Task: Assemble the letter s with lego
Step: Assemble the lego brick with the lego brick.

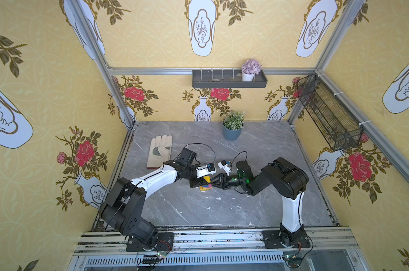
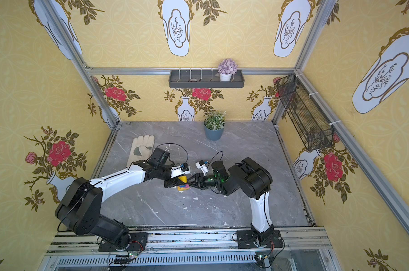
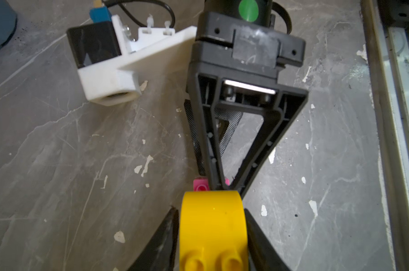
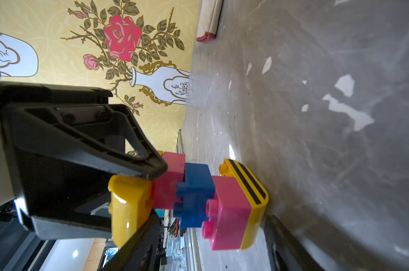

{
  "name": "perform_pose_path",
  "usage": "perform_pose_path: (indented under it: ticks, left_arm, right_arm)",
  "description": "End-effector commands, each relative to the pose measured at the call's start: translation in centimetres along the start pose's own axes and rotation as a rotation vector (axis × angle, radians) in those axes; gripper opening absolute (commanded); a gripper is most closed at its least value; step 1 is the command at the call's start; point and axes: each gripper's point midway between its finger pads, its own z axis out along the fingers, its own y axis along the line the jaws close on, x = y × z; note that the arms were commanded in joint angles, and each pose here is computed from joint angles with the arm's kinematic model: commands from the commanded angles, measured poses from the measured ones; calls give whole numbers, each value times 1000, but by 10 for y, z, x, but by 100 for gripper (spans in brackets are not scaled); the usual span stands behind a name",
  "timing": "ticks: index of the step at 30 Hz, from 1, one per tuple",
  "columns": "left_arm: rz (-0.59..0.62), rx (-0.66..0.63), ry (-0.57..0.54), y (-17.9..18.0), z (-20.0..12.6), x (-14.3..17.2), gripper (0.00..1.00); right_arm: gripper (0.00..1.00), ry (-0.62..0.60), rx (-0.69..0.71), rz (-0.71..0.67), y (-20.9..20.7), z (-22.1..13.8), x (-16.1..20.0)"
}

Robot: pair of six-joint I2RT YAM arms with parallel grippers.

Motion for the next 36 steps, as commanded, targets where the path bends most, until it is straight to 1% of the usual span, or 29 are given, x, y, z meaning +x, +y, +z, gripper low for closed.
perform_pose_path:
  ticks: [1,6,9,17,24,28,30,32,33,36]
  left_arm:
    - [-4,12,-13,-1,-1,-3,45]
    - [-3,13,-16,-1,-2,-5,45]
    - [-4,14,-16,-1,-1,-5,46]
    - [-4,22,-22,-1,0,-6,47]
    - [-1,21,-24,0,0,-8,47]
    - [1,22,-44,1,-3,-15,48]
    - [1,24,-55,2,-5,-20,49]
    - [4,25,-72,3,-7,-26,51]
    - [9,24,-80,4,-8,-29,54]
    - [15,25,-103,4,-10,-36,56]
  right_arm:
    - [74,55,440,272,-108,-23,56]
    - [77,55,442,275,-109,-24,57]
    - [80,51,447,282,-110,-27,58]
    - [83,40,460,292,-113,-33,60]
    - [83,36,461,300,-115,-34,61]
    - [83,32,468,309,-118,-37,63]
    - [84,21,471,314,-118,-41,63]
    - [87,8,474,317,-118,-45,61]
    - [87,4,473,318,-118,-46,61]
    - [88,-4,475,312,-116,-49,57]
